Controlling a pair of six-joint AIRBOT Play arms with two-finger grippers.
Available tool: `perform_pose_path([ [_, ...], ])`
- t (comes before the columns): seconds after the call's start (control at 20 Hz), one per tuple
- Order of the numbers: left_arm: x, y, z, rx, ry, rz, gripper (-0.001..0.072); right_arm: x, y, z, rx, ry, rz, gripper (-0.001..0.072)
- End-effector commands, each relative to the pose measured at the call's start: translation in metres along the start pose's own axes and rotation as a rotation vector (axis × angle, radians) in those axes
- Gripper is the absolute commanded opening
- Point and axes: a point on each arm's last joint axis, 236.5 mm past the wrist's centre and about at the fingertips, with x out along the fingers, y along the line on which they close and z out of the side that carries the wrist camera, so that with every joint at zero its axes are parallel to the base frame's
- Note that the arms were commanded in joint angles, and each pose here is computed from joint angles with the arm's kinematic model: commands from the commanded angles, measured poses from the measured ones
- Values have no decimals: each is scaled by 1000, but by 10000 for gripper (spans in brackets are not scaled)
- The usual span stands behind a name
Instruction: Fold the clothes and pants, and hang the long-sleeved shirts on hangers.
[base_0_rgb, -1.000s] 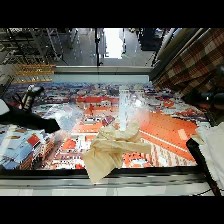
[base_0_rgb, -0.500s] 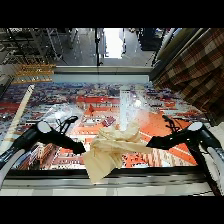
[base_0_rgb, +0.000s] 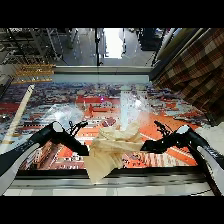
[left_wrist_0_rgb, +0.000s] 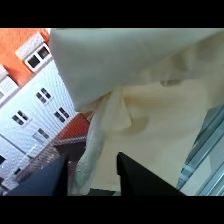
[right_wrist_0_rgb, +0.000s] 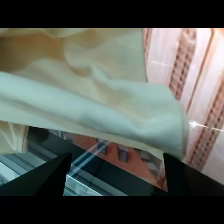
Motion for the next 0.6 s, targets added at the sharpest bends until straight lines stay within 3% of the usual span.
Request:
perform_pose_path([
  [0.0,2,-10,-13,4,59,-49,93,-15,-10,-11,27,73,-39,664],
  [0.05,1,-12,-15,4,67,-56,10,-20,-12,-6,33,55,-40,664],
  [0.25,1,-14,-15,1,66,-65,7,-29,-31,10,49,-19,-80,644],
  [0.4,1,-22,-9,-14,43,-98,7,-4,-16,18,-16,-5,4,627],
  [0.45,0,-24,-8,-16,41,-106,7,10,-12,21,-29,6,15,527],
  [0.5,-2,-26,-10,-11,47,-112,7,22,-8,22,-39,21,26,378],
  [0.55,-7,-30,-11,-8,52,-124,6,32,2,20,-67,40,51,153],
])
